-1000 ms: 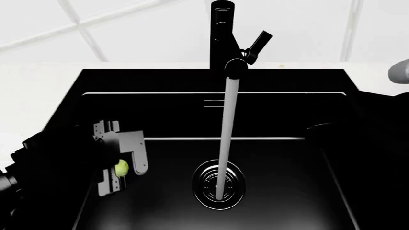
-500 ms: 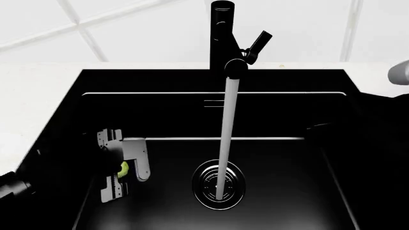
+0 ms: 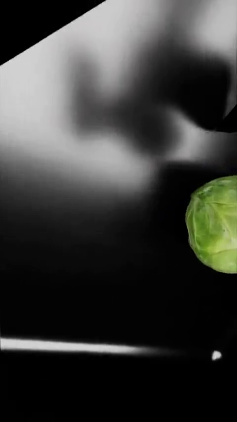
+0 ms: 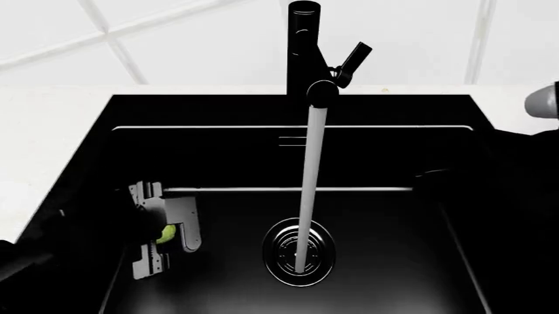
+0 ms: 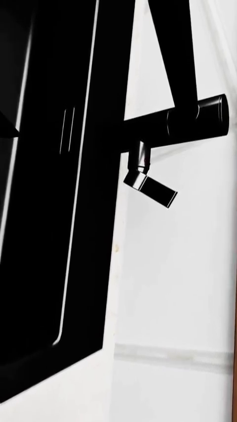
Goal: Pick the pomegranates and oranges from the sink and place them in one bowl. Place the brussel sprout in the other bowl. Then turn off the sink faucet.
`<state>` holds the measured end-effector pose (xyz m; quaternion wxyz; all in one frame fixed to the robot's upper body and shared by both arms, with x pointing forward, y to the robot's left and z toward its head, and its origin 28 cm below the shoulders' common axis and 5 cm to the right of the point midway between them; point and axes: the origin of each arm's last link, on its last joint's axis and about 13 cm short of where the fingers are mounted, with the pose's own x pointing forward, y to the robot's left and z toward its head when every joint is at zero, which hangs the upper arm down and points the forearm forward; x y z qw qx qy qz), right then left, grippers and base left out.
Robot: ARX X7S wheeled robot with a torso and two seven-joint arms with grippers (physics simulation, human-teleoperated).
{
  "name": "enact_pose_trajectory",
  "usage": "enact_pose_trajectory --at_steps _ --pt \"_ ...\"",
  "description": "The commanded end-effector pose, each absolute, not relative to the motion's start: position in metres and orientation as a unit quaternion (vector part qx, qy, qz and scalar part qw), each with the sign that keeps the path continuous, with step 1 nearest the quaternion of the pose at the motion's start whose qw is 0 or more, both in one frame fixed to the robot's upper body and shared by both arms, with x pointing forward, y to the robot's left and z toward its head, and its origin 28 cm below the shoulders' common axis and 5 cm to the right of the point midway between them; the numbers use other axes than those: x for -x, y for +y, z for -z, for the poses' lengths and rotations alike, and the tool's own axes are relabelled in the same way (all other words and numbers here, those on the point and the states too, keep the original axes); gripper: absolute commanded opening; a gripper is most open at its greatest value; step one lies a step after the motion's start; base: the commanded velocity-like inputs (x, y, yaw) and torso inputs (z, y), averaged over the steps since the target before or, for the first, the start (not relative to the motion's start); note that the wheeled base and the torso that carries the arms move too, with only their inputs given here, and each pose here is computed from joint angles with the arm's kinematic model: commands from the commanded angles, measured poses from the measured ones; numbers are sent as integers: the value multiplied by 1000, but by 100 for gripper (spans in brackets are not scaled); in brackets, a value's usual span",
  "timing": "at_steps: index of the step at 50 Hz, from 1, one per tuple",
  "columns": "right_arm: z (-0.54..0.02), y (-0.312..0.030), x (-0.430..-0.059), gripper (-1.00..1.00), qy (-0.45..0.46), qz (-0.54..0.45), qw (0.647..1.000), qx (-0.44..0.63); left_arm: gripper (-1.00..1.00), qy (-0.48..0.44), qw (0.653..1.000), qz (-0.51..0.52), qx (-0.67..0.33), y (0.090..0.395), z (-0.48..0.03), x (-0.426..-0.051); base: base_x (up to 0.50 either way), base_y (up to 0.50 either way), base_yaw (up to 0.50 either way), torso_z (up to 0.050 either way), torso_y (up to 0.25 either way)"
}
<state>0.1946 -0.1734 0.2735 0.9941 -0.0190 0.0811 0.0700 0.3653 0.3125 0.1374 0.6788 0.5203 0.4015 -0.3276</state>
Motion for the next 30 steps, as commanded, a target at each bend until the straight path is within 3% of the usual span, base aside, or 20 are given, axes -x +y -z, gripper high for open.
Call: enact_pose_trajectory --at_steps 1,15,16,30 --pt "-274 -171 -196 100 82 -71 994 18 100 409 676 320 -524 316 -131 -367 0 0 0 0 0" --pt "-269 -173 -195 100 84 -70 994 15 100 422 677 299 -524 322 -123 -370 0 0 0 0 -2" --pt "-269 -173 -195 100 84 -70 994 15 -100 422 677 299 -524 321 -122 -370 0 0 0 0 -12" --pt "-264 -177 -192 100 83 -69 994 11 -100 409 687 283 -530 323 -119 -377 2 0 -1 0 -4"
